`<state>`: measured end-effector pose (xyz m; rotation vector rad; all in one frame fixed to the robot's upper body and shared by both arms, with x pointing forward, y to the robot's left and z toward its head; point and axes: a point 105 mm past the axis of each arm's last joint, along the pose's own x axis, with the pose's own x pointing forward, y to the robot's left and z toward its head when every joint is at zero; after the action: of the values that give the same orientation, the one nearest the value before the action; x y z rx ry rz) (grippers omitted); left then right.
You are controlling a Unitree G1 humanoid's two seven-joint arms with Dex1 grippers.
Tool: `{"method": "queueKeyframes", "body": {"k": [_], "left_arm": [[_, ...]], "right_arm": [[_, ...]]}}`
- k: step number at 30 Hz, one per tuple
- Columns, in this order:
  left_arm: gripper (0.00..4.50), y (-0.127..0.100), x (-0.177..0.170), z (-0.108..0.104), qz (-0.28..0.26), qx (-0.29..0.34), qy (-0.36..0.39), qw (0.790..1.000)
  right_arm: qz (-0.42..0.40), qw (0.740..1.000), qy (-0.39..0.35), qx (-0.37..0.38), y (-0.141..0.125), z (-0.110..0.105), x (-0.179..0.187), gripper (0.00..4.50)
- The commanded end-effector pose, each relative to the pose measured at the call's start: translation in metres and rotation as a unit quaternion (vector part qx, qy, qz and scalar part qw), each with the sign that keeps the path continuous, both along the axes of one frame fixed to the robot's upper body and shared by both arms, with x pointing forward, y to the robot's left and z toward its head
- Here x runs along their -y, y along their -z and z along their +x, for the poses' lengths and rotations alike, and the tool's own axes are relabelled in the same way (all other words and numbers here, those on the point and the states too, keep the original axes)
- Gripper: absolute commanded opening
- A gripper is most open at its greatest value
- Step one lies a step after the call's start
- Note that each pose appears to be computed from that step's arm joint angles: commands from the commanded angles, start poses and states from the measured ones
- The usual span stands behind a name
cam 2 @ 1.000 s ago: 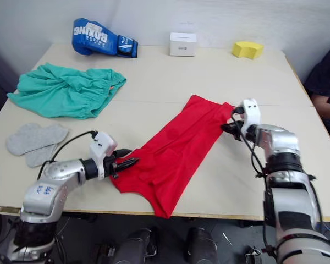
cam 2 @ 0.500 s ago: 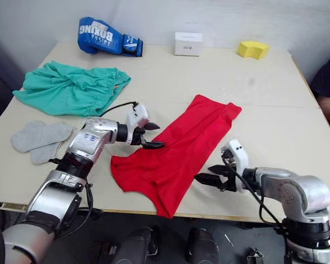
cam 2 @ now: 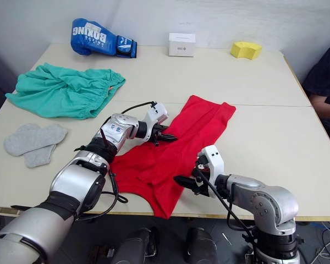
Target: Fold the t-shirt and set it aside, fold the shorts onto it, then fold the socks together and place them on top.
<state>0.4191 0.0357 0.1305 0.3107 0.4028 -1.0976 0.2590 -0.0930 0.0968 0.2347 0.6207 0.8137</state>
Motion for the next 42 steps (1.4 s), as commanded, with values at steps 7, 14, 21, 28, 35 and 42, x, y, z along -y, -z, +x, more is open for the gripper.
{"method": "queueKeyframes", "body": {"k": [7,14,21,28,35,42], "left_arm": [[0.0,0.007,-0.005,0.005,-0.012,-0.005,-0.042,0.999],[0.0,0.013,-0.017,0.015,-0.06,0.007,-0.131,0.99],[0.0,-0.02,-0.064,0.035,-0.15,0.089,-0.28,0.944],[0.0,-0.016,-0.089,0.029,-0.15,0.101,-0.304,0.935],[0.0,-0.018,-0.097,0.022,-0.189,0.083,-0.301,0.931],[1.9,-0.022,-0.14,-0.005,-0.127,0.106,-0.247,0.955]], "right_arm": [[-0.011,0.999,-0.01,-0.049,0.022,-0.012,-0.002,0.12],[-0.02,1.0,-0.003,-0.019,0.012,0.006,0.009,0.05],[-0.056,0.997,0.005,0.049,-0.011,0.057,0.032,0.05],[-0.071,0.994,-0.021,0.083,-0.02,0.097,0.034,0.05],[-0.008,0.996,-0.046,0.073,-0.032,0.093,0.023,0.05],[0.011,0.987,-0.107,0.123,-0.057,0.058,0.048,2.03]]}}
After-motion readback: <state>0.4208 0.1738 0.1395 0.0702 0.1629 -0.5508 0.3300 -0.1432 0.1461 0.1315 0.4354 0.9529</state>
